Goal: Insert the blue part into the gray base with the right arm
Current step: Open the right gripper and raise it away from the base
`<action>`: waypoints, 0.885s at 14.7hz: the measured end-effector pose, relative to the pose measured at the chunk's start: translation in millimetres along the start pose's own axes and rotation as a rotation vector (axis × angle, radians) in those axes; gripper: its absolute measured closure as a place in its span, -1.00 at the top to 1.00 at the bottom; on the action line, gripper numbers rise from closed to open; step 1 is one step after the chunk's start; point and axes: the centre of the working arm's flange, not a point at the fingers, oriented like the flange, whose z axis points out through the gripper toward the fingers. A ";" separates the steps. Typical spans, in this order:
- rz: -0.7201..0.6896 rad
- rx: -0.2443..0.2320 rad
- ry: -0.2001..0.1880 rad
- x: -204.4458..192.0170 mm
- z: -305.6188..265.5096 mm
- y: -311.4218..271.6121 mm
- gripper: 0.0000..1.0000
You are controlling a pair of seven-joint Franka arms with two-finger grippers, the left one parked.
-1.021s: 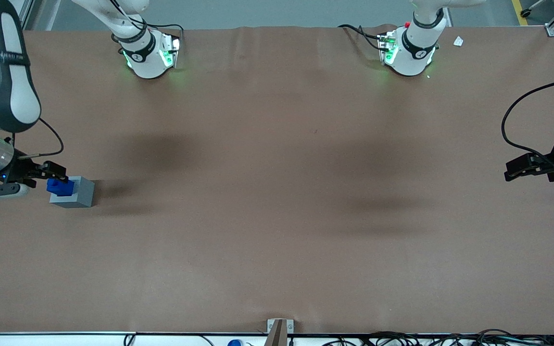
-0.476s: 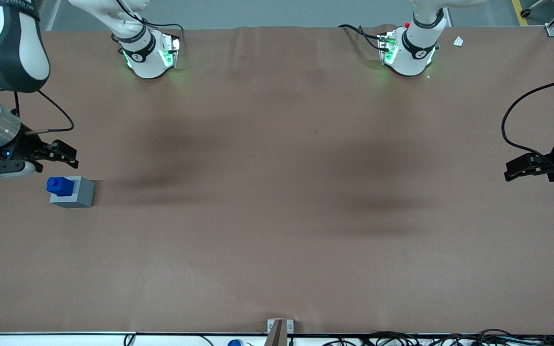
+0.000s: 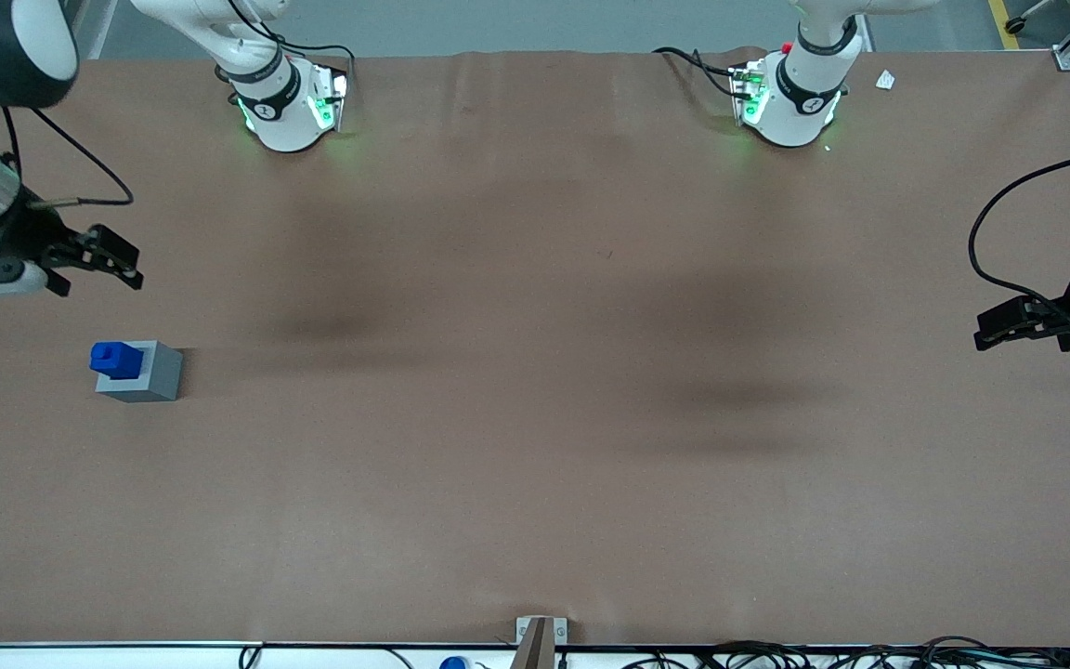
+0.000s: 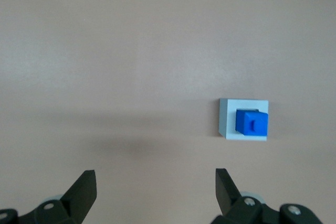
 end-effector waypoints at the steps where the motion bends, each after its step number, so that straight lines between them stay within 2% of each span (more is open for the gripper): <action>1: 0.021 0.001 -0.002 -0.7 -13.8 0.9 1.00; 6: 0.083 0.001 0.010 -2.8 -74.6 1.0 1.00; 13: 0.090 -0.001 0.037 -2.0 -92.8 0.2 1.00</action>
